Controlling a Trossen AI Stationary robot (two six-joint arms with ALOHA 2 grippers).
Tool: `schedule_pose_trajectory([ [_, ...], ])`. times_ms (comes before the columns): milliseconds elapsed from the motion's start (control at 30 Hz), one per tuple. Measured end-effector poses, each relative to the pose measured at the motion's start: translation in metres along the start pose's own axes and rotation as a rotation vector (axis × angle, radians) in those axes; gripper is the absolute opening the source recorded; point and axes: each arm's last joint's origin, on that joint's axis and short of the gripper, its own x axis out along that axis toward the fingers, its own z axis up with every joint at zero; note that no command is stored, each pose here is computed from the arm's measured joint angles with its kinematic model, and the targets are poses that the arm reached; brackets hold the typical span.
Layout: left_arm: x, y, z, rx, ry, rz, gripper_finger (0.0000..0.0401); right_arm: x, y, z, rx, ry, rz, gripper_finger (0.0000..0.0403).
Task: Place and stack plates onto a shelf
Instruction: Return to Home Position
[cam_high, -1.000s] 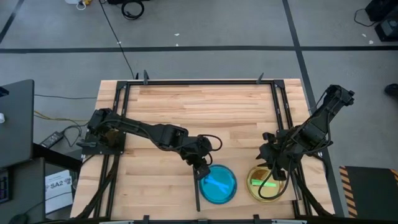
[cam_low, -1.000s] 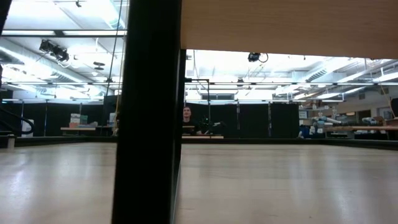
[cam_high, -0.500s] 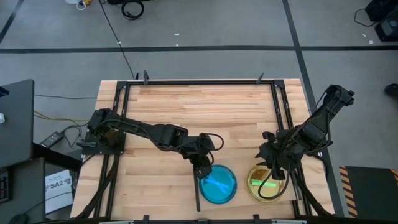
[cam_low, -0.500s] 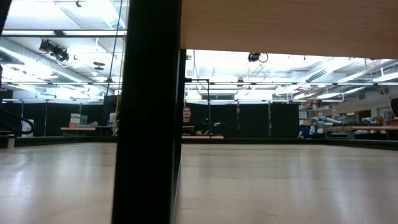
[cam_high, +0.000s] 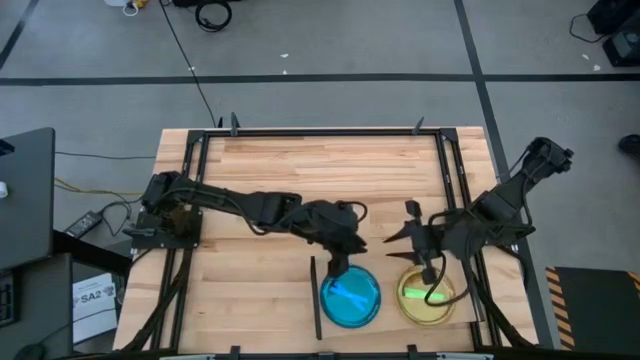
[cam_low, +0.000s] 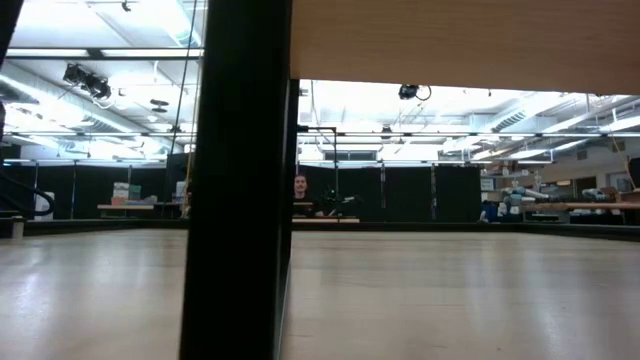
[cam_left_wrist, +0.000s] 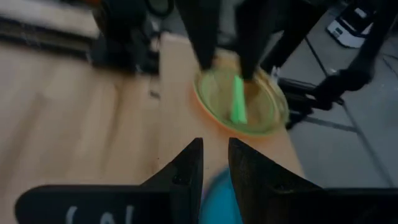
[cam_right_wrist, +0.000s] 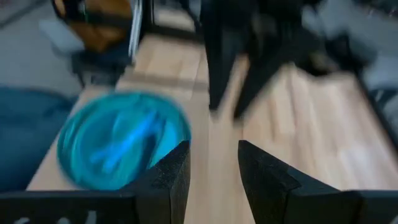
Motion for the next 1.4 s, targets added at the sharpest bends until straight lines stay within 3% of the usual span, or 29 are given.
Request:
schedule_pose_trajectory([
  [400, -0.022, 0.02, 0.026, 0.276, -0.141, 0.159, 0.008, 0.006, -0.026, 0.04, -0.045, -0.33, -0.105, 0.014],
  [567, -0.043, 0.014, 0.035, 0.379, -0.183, 0.233, 0.0079, 0.007, -0.032, 0.043, -0.02, -0.352, -0.129, 0.014],
  [867, -0.071, 0.009, 0.046, 0.47, -0.226, 0.246, 0.0079, 0.008, -0.032, 0.043, -0.019, -0.353, -0.13, 0.014],
  [1167, -0.153, 0.003, 0.056, 0.477, -0.236, 0.249, 0.0079, -0.005, -0.036, 0.046, 0.011, -0.403, -0.122, 0.014],
  [1400, -0.221, 0.001, 0.042, 0.395, -0.177, 0.233, 0.0079, -0.042, -0.05, 0.046, 0.075, -0.499, -0.104, 0.014],
])
